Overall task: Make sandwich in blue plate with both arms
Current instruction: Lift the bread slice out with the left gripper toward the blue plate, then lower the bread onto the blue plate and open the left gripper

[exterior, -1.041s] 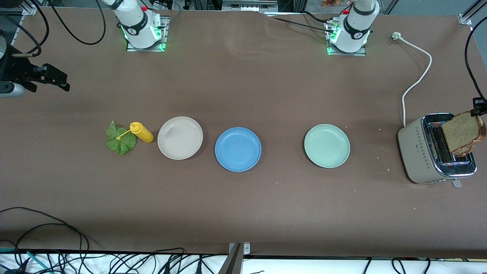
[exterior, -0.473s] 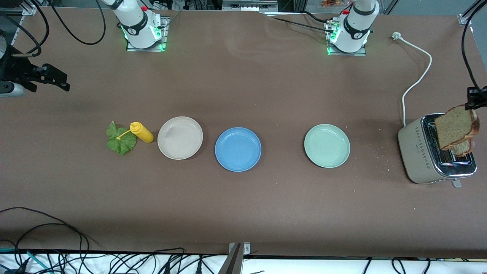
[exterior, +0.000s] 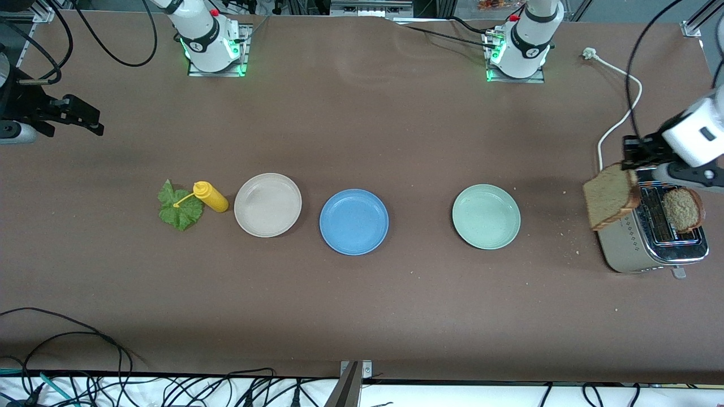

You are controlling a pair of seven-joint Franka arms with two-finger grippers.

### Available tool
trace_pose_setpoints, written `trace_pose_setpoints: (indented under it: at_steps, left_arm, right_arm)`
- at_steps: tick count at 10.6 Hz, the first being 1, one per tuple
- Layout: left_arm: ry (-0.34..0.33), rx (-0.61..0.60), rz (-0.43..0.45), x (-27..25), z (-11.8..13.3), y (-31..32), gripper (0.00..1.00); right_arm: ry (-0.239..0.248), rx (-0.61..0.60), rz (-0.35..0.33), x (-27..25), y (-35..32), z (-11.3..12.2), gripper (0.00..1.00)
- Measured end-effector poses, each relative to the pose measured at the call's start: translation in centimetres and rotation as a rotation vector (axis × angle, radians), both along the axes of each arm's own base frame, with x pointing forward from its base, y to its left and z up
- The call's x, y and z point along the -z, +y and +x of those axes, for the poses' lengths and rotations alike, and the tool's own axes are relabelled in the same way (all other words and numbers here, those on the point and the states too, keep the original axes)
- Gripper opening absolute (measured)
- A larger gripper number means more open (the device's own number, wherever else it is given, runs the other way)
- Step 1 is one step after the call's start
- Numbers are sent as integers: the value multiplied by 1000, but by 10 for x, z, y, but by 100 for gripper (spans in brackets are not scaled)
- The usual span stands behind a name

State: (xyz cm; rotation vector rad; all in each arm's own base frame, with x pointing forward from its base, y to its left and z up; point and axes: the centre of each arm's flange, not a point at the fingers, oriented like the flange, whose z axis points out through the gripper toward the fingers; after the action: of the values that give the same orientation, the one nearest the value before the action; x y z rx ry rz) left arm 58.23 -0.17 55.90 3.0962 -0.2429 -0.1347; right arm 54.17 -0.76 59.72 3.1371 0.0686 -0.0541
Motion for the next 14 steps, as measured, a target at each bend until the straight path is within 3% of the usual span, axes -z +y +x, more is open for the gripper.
trace_pose_setpoints:
  at_steps: [3,8,11,14]
  left_arm:
    - [59,-53,-144,28,5,-79,6]
    - [144,-52,-386,131,20,-218,6]
    - [159,-59,-517,179,9,-309,6]
    - [128,-81,-551,225,1,-366,6]
  right_arm:
    - [-1,0,0,0,0,0,100]
    - [-1,0,0,0,0,0,100]
    - [-1,0,0,0,0,1,100]
    - [-1,0,0,0,0,1,100]
